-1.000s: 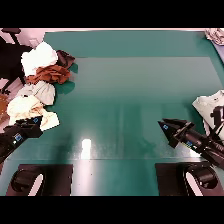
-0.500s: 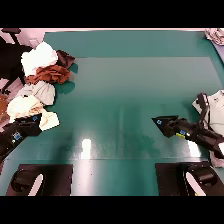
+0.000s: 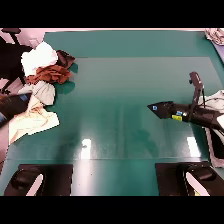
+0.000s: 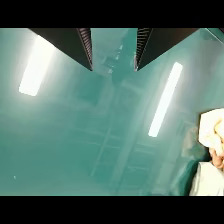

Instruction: Fold the shirts.

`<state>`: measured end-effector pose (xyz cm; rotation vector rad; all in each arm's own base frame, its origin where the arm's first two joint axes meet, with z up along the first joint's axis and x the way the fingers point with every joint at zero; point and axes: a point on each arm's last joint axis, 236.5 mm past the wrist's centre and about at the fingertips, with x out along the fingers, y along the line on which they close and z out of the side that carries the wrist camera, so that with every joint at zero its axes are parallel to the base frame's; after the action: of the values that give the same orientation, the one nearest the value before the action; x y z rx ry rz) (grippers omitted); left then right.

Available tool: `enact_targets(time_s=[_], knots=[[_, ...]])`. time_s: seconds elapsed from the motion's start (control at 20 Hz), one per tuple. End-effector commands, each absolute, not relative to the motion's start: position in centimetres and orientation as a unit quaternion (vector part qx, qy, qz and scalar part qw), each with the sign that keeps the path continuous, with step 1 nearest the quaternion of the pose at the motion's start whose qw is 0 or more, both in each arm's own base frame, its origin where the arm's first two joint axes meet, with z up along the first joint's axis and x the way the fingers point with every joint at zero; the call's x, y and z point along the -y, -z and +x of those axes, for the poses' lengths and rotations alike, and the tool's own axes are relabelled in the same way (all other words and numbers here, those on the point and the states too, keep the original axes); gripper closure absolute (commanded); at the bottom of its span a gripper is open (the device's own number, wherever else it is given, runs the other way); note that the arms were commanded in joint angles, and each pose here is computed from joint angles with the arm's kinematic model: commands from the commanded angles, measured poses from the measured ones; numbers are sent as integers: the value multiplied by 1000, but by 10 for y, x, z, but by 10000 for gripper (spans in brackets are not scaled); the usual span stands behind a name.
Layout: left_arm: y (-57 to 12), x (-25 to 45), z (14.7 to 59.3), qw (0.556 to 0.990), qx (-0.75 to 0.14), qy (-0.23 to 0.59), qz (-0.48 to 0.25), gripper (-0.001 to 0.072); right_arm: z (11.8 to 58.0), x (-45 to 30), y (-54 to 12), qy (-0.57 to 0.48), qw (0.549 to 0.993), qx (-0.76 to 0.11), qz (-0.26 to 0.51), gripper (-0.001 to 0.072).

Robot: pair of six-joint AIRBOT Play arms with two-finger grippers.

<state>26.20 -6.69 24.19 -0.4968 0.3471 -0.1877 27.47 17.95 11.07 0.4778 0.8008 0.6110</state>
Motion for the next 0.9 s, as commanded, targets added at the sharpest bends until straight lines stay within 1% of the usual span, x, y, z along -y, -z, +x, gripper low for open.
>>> enact_targets(time_s=[0.0,0.05,0.1,0.15,0.2,0.3,0.35,0.45,0.5,0.55,0.6,0.7,0.85], knots=[[-273,28,306,967,-214,4,-137,612,289,-184,-138,-309,857,-361,202,403],[-275,11,322,965,-240,-34,-104,611,293,-182,-143,-308,862,-355,192,403],[-275,-3,338,960,-259,-70,-83,455,295,-181,-147,-308,865,-352,183,403],[-270,-30,363,947,-285,-129,-79,41,298,-181,-151,-308,866,-352,174,403],[-261,-46,379,936,-305,-154,-82,-3,299,-182,-154,-311,865,-353,173,403],[-229,-81,399,909,-351,-201,-104,-3,298,-185,-155,-320,858,-365,169,403],[-202,-97,402,886,-388,-218,-131,-3,296,-187,-154,-324,853,-373,167,402],[-141,-116,390,821,-480,-235,-199,-4,294,-190,-149,-332,843,-391,164,402],[-117,-122,380,790,-525,-232,-214,-4,294,-191,-146,-331,841,-395,165,402],[-97,-130,369,764,-566,-227,-209,-4,294,-190,-143,-329,840,-398,166,402],[-84,-140,361,748,-590,-230,-198,-4,293,-190,-139,-328,838,-402,166,401],[-74,-155,360,745,-601,-226,-180,-4,291,-190,-132,-326,836,-409,167,401],[-69,-161,371,761,-599,-201,-150,-4,289,-190,-130,-327,833,-414,166,400]])
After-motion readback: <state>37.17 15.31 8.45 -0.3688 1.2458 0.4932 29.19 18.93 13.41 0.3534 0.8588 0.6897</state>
